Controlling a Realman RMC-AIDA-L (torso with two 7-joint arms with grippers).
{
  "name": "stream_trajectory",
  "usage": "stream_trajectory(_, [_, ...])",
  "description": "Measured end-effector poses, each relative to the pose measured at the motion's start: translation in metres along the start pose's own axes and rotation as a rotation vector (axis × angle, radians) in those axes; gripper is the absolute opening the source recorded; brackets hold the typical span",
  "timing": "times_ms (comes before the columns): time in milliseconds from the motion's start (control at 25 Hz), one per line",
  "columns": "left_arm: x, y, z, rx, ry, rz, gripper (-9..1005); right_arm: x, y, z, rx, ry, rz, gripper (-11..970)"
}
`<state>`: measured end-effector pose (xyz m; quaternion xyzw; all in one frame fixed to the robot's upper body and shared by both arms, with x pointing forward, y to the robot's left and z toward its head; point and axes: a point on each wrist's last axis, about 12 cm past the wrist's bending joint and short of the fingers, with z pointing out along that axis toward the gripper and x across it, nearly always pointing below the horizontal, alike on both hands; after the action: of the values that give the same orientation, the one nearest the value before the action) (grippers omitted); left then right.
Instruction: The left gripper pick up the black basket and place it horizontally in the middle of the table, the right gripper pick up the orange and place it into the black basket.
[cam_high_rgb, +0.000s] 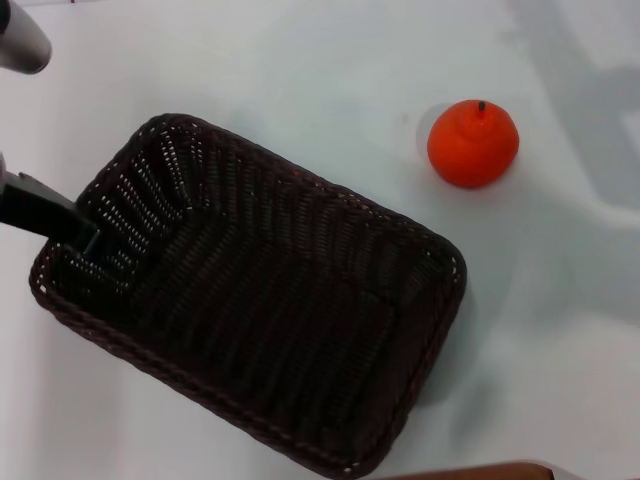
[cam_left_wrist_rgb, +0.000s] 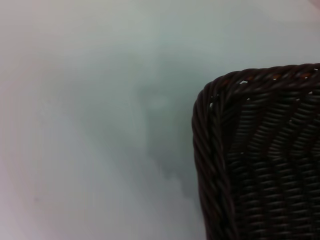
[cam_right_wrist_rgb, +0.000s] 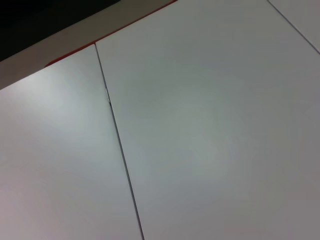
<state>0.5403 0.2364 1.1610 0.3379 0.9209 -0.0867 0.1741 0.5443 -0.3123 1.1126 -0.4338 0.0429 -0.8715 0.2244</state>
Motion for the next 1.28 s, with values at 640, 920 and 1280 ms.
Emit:
stream_trajectory(640, [-0.020, -0.002, -0.004, 0.009, 0.013, -0.174, 164, 0.004, 0.003, 0.014, 0.005, 0.021, -0.024, 928])
stream_trajectory(920, [-0.019, 0.020, -0.015, 0.071, -0.099, -0.420, 165, 0.002, 0.006, 0.034, 0.008, -0.001, -0.046, 928])
stream_trajectory(1280, [-0.001, 0.039, -0.010, 0.064, -0.133, -0.582, 158, 0.000, 0.010, 0.056, -0.003, -0.036, -0.070, 928])
